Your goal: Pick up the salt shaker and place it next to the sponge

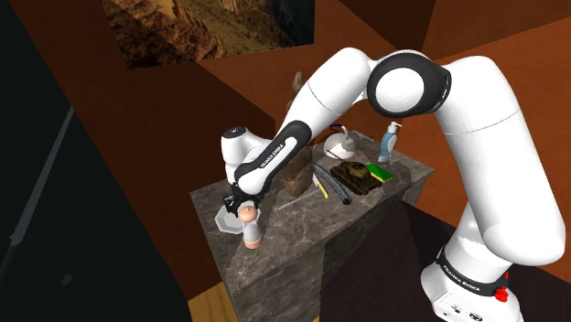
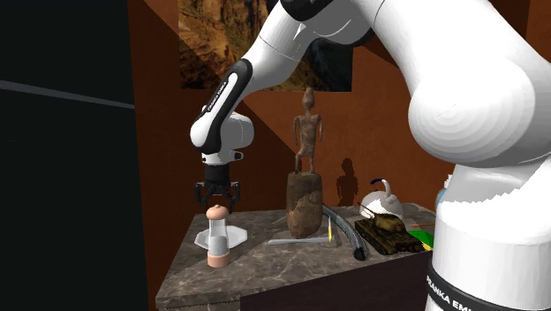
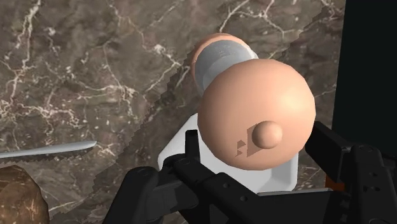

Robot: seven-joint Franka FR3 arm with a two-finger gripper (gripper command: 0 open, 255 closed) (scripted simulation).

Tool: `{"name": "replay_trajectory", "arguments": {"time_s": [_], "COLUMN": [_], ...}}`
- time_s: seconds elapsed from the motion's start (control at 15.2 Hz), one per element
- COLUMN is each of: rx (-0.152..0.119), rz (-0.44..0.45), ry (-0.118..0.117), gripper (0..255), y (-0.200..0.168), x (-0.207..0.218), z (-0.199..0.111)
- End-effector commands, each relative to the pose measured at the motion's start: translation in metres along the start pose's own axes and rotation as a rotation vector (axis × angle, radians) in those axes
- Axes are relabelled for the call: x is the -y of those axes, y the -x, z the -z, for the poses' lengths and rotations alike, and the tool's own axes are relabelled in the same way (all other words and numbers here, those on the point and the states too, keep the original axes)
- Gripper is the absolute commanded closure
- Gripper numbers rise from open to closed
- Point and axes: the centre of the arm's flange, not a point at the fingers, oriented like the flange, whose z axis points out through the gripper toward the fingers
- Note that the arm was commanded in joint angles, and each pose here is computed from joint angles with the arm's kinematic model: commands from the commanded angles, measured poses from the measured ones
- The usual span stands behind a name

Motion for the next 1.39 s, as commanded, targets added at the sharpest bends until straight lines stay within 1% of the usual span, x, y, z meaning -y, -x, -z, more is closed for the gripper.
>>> {"name": "replay_trajectory", "arguments": {"time_s": [0.0,0.13,1.32], "rx": [0.001,0.001,0.001], "rz": [0.0,0.0,0.0], "ry": [0.001,0.001,0.001], "gripper": [255,255,255], "y": [0.0,0.001,-0.006], "x": [0.0,0.0,0.001], "z": [-0.001,-0.001,0.094]}}
